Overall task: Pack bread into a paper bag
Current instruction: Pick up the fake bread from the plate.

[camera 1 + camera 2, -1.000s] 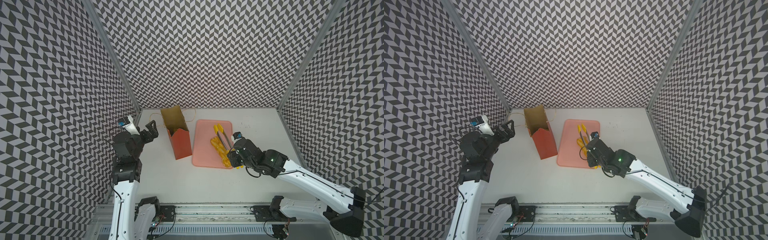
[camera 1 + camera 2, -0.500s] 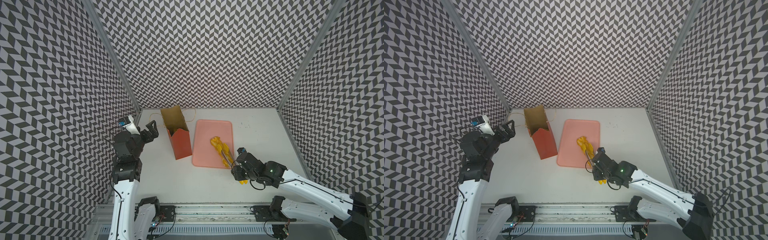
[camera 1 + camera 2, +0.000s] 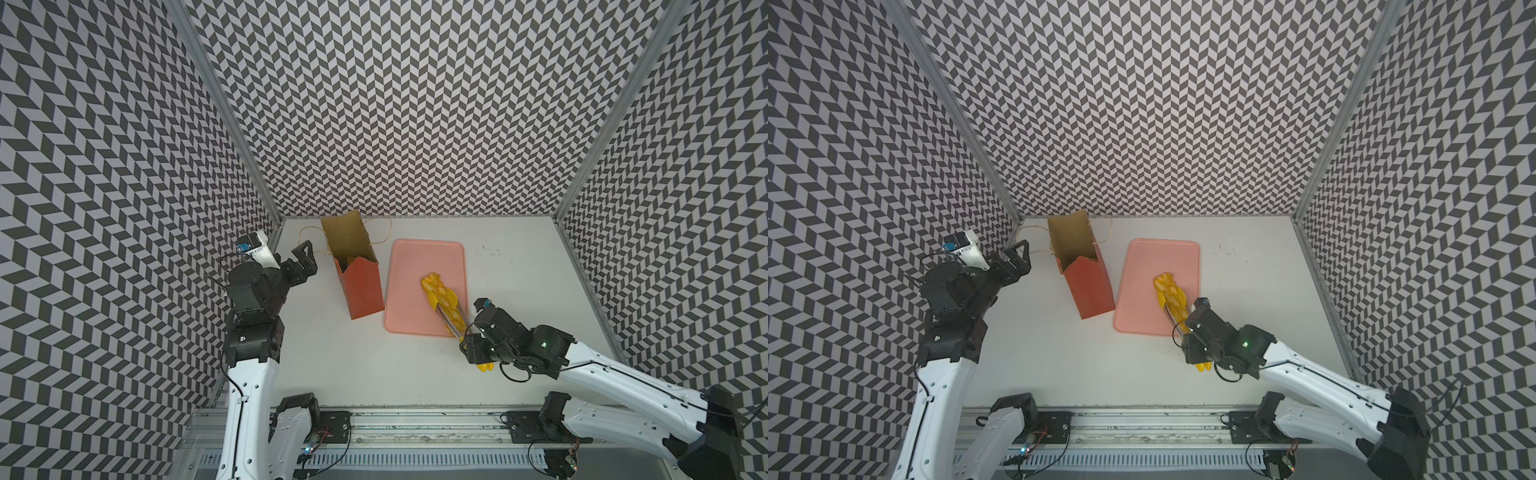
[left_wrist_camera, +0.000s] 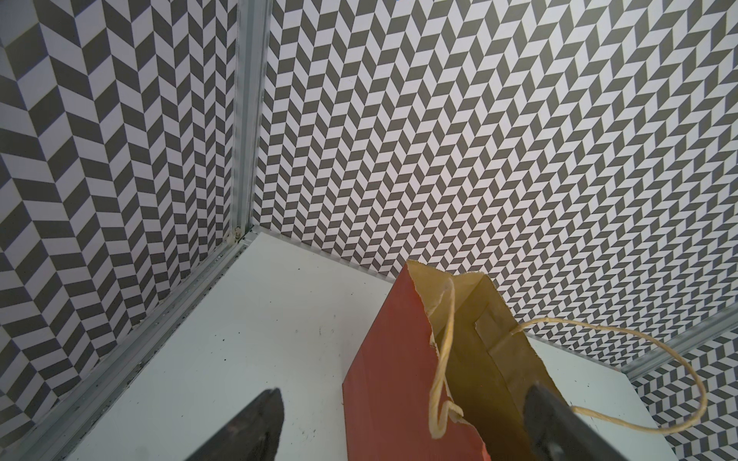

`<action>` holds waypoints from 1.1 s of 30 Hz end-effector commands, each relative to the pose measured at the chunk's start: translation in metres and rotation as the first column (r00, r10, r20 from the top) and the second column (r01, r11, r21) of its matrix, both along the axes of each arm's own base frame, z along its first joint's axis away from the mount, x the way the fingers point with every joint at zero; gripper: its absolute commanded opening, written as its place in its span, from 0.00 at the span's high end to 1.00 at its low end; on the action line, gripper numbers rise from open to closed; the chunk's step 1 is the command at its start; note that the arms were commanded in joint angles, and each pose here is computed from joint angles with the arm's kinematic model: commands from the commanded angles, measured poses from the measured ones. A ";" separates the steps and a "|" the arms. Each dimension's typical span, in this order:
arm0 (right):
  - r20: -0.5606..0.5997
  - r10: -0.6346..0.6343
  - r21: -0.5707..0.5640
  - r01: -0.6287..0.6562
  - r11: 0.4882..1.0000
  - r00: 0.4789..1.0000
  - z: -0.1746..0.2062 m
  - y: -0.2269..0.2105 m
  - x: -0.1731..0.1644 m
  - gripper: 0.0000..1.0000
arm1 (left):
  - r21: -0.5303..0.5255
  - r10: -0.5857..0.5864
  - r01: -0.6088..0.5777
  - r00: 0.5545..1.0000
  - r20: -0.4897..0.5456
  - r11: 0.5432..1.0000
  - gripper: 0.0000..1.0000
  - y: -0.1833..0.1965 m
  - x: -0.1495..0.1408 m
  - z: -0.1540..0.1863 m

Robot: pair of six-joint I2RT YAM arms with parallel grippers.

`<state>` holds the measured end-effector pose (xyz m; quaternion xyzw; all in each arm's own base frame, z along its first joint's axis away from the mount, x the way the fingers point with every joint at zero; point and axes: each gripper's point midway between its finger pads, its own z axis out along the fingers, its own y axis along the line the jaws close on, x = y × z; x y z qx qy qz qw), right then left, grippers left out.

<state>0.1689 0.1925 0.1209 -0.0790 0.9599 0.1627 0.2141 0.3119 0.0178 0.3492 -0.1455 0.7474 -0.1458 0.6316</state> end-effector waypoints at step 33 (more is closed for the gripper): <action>-0.024 -0.041 -0.080 0.039 0.996 0.999 -0.032 0.008 0.015 0.45 | 0.004 0.002 -0.002 0.999 0.033 1.000 0.02 0.001 -0.001 0.007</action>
